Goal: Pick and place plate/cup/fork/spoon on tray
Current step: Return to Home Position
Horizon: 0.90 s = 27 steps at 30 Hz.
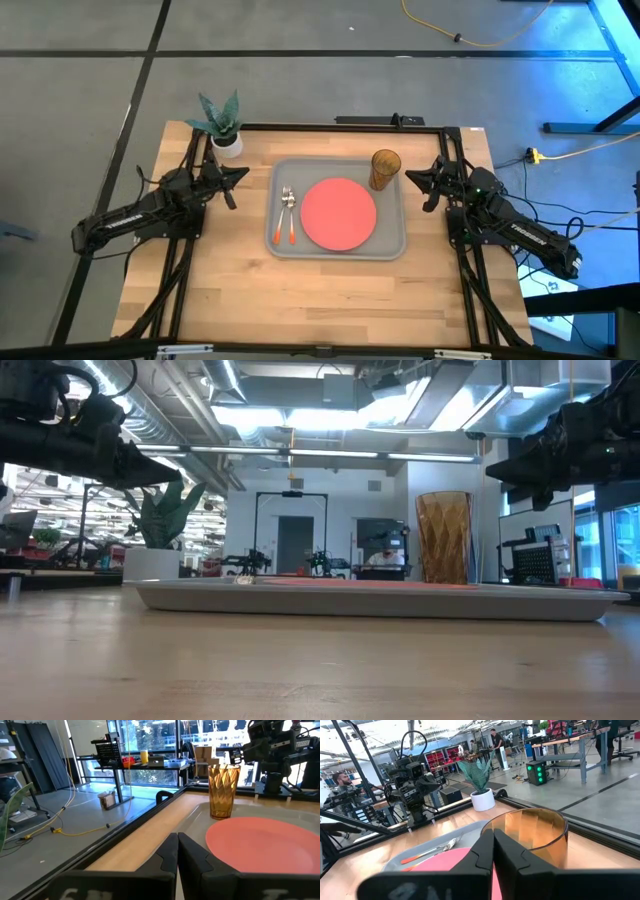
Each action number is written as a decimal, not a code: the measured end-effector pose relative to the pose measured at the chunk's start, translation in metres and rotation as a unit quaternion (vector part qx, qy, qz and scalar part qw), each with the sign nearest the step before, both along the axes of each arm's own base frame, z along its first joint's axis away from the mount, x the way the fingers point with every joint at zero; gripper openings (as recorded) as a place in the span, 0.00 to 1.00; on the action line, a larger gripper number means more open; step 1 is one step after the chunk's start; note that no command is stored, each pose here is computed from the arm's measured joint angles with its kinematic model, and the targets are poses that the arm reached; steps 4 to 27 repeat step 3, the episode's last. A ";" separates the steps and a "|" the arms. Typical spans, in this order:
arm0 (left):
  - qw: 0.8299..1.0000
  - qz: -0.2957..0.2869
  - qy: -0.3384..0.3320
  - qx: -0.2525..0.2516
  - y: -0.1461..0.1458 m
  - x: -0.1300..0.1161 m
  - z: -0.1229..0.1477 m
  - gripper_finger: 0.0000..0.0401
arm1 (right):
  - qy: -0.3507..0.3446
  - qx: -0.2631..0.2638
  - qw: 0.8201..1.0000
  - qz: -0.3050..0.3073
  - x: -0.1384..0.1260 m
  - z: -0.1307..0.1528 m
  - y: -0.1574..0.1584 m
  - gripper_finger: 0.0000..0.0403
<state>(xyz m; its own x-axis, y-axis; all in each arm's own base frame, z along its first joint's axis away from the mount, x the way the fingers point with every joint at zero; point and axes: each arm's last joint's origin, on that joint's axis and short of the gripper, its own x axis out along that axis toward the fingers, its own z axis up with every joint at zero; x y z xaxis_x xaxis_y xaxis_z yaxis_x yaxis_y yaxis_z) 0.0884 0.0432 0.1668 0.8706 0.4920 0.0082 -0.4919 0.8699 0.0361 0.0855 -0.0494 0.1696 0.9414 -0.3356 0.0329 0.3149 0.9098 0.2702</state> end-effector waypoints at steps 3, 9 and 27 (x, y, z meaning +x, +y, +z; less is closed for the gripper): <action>1.000 0.000 0.000 0.000 0.000 0.000 0.000 0.00 | 0.000 0.000 1.000 0.000 0.000 0.000 0.000 0.03; 1.000 0.000 0.000 0.000 0.000 0.000 0.000 0.00 | 0.000 0.000 1.000 0.000 0.000 0.000 0.000 0.03; 1.000 0.000 0.000 0.000 0.000 0.000 0.000 0.00 | 0.000 0.000 1.000 0.000 0.000 0.000 0.000 0.03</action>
